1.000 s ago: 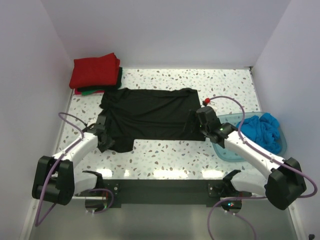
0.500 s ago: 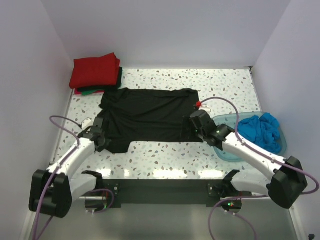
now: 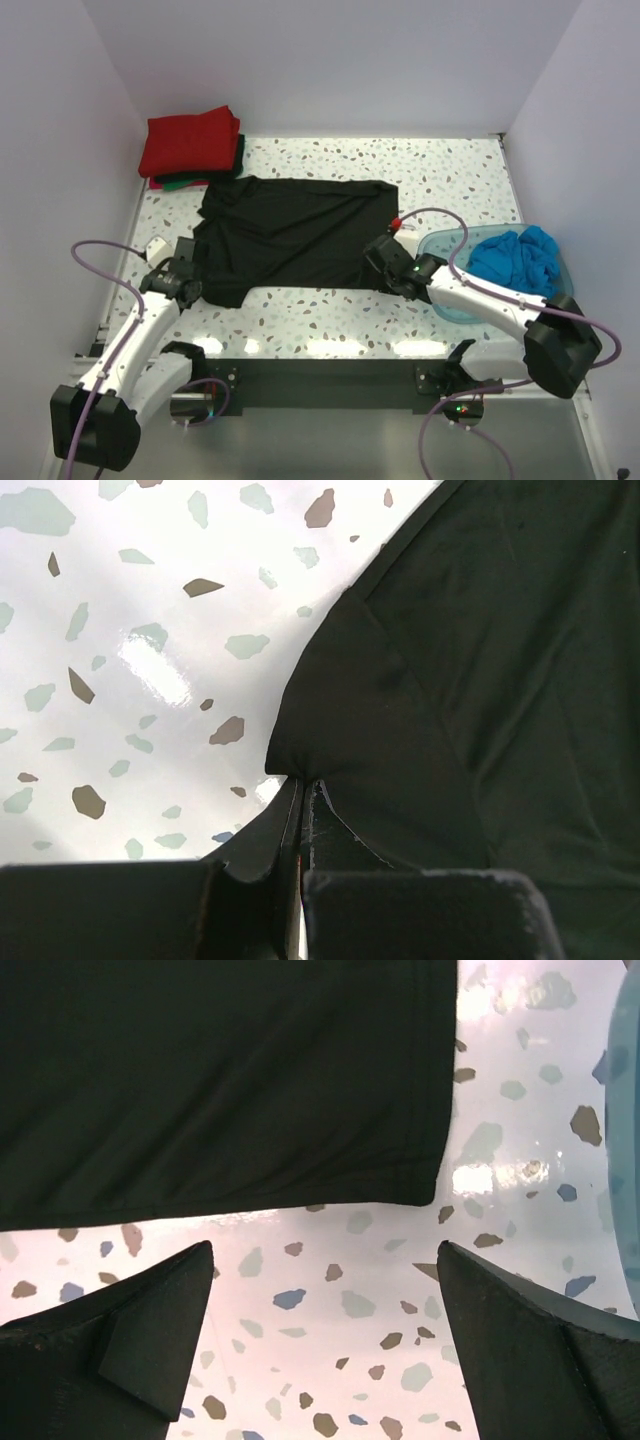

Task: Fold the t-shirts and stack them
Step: Flatten the tshirt out

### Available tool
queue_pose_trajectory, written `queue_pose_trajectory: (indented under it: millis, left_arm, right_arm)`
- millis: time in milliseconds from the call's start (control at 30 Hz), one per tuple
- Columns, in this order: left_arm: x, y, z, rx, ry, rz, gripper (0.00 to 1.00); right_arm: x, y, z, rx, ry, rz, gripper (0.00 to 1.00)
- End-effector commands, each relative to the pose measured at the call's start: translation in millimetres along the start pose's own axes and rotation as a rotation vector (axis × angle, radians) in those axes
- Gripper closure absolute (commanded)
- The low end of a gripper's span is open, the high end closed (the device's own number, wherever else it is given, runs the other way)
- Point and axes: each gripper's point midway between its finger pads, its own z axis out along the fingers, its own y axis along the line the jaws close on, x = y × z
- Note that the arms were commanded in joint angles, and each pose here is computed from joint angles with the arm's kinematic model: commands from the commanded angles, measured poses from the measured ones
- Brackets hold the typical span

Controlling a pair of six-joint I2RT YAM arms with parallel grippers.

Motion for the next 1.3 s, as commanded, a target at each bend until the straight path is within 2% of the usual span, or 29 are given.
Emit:
queue_pose_trajectory:
  millis: [0,233,400,567,800,867,933,1067,1100,1133,1267]
  left_arm:
    - [-10.7,-1.5,-5.8,0.005,-0.029,-0.032,1.0]
    - [-5.6,-4.6,-6.3,0.043,-0.014,-0.028,1.0]
    - [-2.1,-8.1,-4.3,0.051,0.005,-0.019,1.0]
    - [-3.9,-8.6,-5.5,0.055,-0.001,-0.022,1.0]
    - [-4.0,-8.6,-5.8,0.058,-0.004,-0.026,1.0]
    - [-3.3,-8.8,-5.6,0.06,-0.001,-0.026,1.0]
    - [-3.9,-9.7,-6.1,0.064,-0.002,-0.027,1.0]
    - [-6.9,-11.4,-9.0,0.076,-0.009,-0.031,1.0]
    - [-9.9,-15.4,-12.1,0.092,-0.011,-0.034,1.0]
    - [-13.0,-18.2,-14.7,0.106,-0.018,-0.026,1.0]
    - [-42.6,-37.6,-42.8,0.209,-0.08,-0.043,1.0]
  right_arm:
    - [0.2,-14.0,7.3,0.073,-0.034,0.081,0.04]
    - [-4.2,-28.9,36.3,0.112,-0.009,0.145,0.13]
    - [-4.0,-25.6,47.5,0.118,0.0,0.132,0.29]
    - [6.9,-33.0,55.2,0.151,0.021,0.125,0.35]
    - [17.1,-38.9,69.8,0.185,0.036,0.106,0.49]
    - [19.0,-38.4,73.1,0.182,0.038,0.105,0.59]
    - [24.0,-42.4,76.6,0.197,0.047,0.091,0.64]
    - [18.4,-38.1,76.2,0.173,0.025,0.075,0.86]
    - [15.8,-36.8,73.6,0.166,0.018,0.071,0.96]
    - [4.2,-29.6,65.1,0.138,-0.012,0.078,1.0]
    - [-37.0,-29.0,19.3,0.124,-0.12,0.045,1.0]
